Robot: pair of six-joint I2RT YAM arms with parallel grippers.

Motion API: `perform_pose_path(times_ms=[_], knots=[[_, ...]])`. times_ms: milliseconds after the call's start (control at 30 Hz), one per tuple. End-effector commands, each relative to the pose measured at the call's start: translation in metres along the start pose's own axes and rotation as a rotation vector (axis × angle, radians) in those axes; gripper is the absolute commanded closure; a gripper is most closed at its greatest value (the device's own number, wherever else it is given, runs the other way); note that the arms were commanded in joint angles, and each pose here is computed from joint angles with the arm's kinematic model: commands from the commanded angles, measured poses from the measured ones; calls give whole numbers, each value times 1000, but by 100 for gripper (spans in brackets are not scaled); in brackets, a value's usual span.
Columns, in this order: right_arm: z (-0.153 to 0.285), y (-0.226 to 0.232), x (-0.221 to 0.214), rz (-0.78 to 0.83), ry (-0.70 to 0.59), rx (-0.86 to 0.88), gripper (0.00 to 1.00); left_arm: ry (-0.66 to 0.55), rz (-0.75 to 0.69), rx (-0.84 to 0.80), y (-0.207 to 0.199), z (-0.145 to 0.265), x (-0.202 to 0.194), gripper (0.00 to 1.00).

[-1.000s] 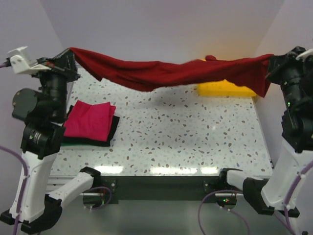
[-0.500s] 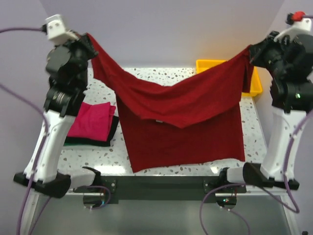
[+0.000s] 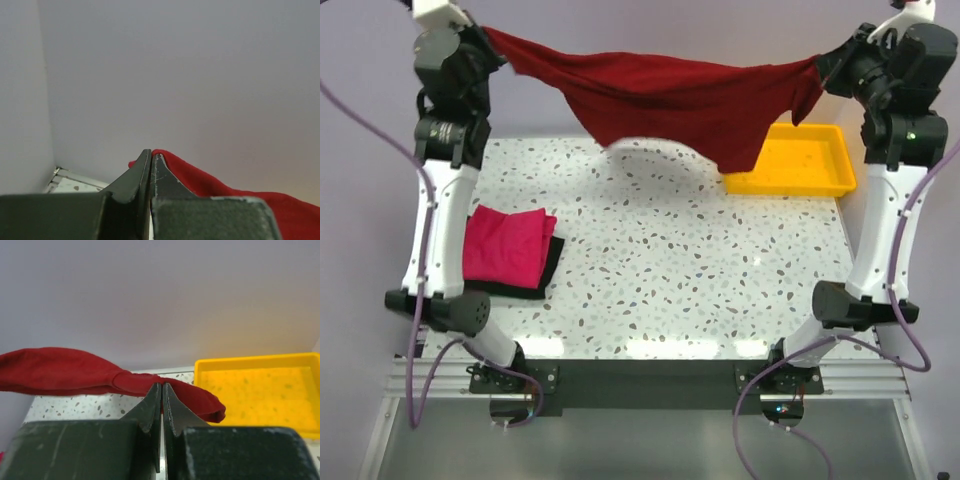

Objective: Fold and stack the t-shirts
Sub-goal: Flatten the tshirt out

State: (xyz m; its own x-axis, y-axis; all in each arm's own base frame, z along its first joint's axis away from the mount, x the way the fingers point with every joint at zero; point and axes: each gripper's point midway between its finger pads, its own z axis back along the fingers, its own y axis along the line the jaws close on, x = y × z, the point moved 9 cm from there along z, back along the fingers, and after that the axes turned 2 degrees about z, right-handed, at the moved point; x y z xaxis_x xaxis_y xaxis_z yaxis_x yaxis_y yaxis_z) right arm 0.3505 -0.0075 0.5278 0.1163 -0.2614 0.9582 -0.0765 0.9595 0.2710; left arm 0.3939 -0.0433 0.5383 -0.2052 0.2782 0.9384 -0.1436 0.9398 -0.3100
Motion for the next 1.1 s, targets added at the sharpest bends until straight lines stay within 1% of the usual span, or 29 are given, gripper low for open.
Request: perform_pose_path(times_ms=[0, 67, 100, 133, 167, 200, 233, 267, 300, 333, 367, 400, 433, 500, 533, 600, 633, 667, 700, 733, 767, 800, 833, 900, 933, 967, 1000, 1033, 1067], knots=[[61, 15, 35, 52, -170, 3, 100, -135, 48, -15, 19, 60, 51, 100], [70, 8, 14, 51, -58, -42, 100, -94, 40, 25, 30, 71, 36, 100], [71, 5, 3, 52, -2, -56, 100, -104, 45, 41, 37, 89, 39, 100], [64, -6, -23, 41, 102, -101, 100, -22, 9, 76, 48, 87, 4, 100], [66, -11, -43, 23, 184, -131, 100, 6, 6, 102, 54, 91, -9, 100], [79, -12, -55, 15, 218, -145, 100, 72, -18, 156, 67, 100, -34, 100], [73, -25, -95, -14, 351, -197, 100, 113, -30, 175, 73, 103, -50, 100], [75, -29, -113, -28, 393, -213, 100, 151, -29, 196, 78, 106, -64, 100], [94, -27, -122, -40, 379, -220, 100, 187, -34, 216, 84, 112, -78, 100], [94, -39, -166, -64, 495, -265, 100, 265, -58, 236, 93, 114, -110, 100], [102, -43, -180, -66, 513, -287, 100, 297, -49, 244, 96, 116, -123, 100], [116, -43, -190, -73, 505, -306, 100, 368, -66, 248, 103, 120, -151, 100], [122, -51, -223, -84, 592, -344, 100, 400, -68, 249, 105, 122, -163, 100], [131, -59, -250, -81, 658, -391, 100, 480, -64, 244, 110, 121, -195, 100], [132, -65, -273, -90, 735, -410, 100, 502, -65, 238, 110, 120, -204, 100], [125, -71, -293, -104, 799, -418, 100, 572, -43, 266, 112, 115, -227, 100], [121, -75, -311, -118, 880, -423, 100, 600, -33, 264, 111, 113, -234, 91], [119, -78, -320, -127, 911, -422, 85, 618, -25, 245, 108, 111, -239, 78], [116, -81, -326, -128, 927, -449, 82, 652, -17, 220, 106, 108, -248, 41], [114, -83, -330, -129, 941, -462, 75, 661, -13, 210, 105, 108, -250, 24], [110, -85, -333, -137, 970, -472, 65, 671, -9, 189, 100, 108, -253, 13], [107, -85, -331, -146, 957, -475, 49, 664, -5, 158, 93, 107, -253, 3], [103, -84, -327, -148, 936, -472, 25, 667, -11, 112, 80, 111, -255, 0], [94, -81, -322, -157, 878, -432, 2, 646, -38, 62, 62, 114, -254, 0], [90, -76, -318, -164, 858, -390, 1, 654, -62, 17, 43, 122, -258, 0], [82, -68, -316, -144, 826, -347, 1, 660, -71, 8, 37, 126, -260, 0], [76, -62, -317, -120, 824, -319, 1, 681, -70, -21, 30, 131, -264, 0], [69, -55, -313, -83, 805, -310, 1, 705, -73, -65, 19, 139, -271, 0], [56, -34, -324, -17, 831, -237, 1, 711, -54, -90, 13, 145, -274, 0]])
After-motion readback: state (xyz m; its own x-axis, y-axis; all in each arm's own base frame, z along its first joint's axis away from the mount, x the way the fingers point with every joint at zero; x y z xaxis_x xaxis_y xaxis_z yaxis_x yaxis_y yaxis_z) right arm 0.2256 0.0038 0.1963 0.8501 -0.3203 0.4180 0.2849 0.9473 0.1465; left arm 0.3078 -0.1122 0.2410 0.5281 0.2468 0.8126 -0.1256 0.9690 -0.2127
